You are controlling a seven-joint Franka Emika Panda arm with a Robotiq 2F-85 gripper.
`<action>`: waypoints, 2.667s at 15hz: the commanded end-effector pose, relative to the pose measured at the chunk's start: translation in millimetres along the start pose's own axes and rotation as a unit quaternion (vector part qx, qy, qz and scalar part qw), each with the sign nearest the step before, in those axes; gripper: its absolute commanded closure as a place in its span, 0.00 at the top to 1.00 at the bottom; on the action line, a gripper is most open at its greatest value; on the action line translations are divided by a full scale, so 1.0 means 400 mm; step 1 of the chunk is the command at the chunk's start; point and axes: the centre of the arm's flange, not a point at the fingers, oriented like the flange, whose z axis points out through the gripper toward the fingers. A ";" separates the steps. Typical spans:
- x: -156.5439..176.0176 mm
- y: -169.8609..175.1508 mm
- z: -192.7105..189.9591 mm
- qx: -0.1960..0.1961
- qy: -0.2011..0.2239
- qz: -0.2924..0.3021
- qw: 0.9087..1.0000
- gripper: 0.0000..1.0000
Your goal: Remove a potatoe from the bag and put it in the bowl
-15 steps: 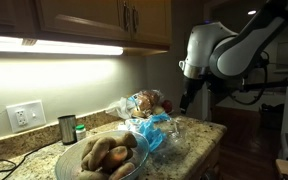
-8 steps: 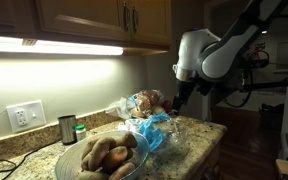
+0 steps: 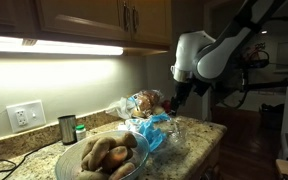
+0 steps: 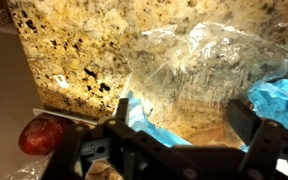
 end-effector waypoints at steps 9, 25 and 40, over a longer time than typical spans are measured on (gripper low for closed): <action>0.088 -0.014 0.129 0.004 -0.011 -0.007 1.000 1.00; 0.160 -0.072 0.190 0.040 0.009 -0.034 0.999 1.00; 0.169 -0.077 0.211 0.054 0.014 -0.040 0.998 0.07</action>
